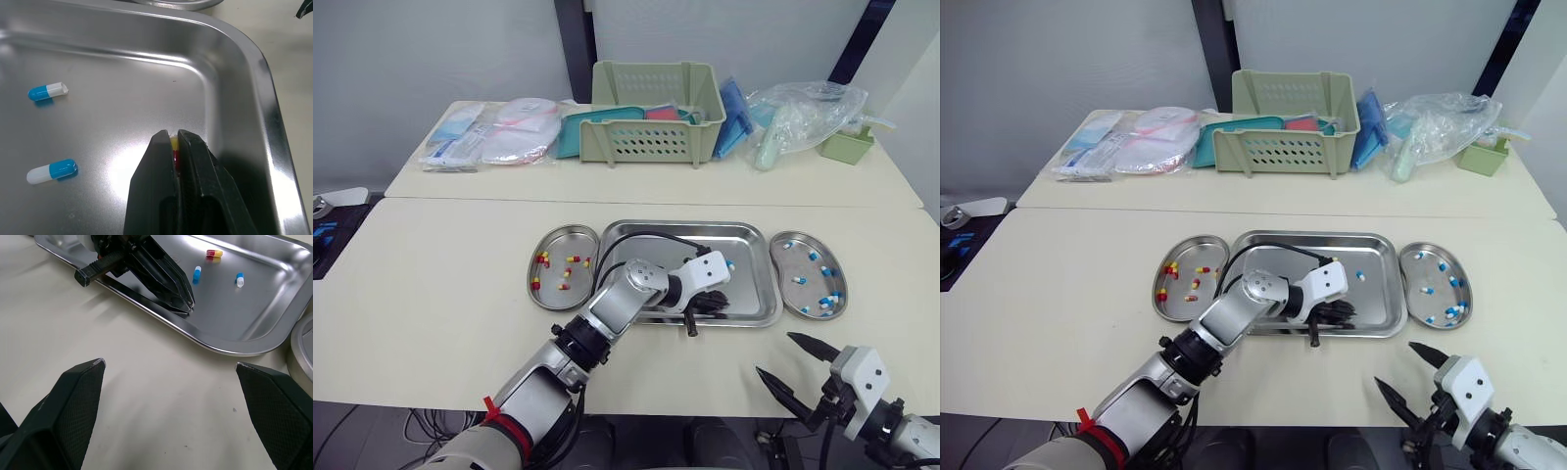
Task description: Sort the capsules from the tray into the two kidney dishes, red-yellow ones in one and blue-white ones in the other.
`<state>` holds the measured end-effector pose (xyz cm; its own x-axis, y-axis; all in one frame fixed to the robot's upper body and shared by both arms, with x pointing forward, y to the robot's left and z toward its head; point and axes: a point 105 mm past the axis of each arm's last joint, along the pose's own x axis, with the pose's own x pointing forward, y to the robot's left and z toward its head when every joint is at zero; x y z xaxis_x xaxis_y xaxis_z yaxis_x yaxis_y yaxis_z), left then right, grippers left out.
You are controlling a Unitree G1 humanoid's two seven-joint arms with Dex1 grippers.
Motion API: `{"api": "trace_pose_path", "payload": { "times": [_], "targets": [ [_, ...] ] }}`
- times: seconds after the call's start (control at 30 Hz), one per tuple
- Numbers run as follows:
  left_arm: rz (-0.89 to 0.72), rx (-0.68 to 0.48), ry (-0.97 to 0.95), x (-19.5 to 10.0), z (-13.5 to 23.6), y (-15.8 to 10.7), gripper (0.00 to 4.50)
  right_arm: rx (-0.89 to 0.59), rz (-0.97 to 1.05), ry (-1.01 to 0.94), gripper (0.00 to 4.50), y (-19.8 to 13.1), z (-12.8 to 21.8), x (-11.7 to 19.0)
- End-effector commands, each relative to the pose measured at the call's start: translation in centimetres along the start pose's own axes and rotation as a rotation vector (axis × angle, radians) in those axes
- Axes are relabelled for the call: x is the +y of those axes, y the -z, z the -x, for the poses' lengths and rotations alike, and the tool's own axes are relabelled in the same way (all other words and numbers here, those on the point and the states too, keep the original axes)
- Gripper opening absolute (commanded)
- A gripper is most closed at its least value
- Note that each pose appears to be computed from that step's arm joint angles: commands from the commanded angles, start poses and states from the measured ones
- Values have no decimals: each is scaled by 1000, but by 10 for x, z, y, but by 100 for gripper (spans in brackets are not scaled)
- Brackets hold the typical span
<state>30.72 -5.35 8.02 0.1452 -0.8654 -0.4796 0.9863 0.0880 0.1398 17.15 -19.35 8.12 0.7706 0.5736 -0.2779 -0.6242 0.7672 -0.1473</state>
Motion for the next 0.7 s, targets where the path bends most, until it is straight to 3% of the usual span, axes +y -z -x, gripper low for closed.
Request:
{"api": "trace_pose_path", "payload": {
  "times": [0.03,0.27,0.37,0.7],
  "targets": [
    [-6,-9,11,-2,-1,-2,4,-30,36,-8,450,-13,-2,1],
    [-33,-138,-11,7,38,-48,4,-59,100,-49,450,-27,-7,1],
    [-12,-159,-35,7,60,-55,4,-79,135,-97,450,-36,-11,5],
    [208,-116,-336,13,160,-8,4,-141,211,-363,450,-58,-40,21]
  ]
}}
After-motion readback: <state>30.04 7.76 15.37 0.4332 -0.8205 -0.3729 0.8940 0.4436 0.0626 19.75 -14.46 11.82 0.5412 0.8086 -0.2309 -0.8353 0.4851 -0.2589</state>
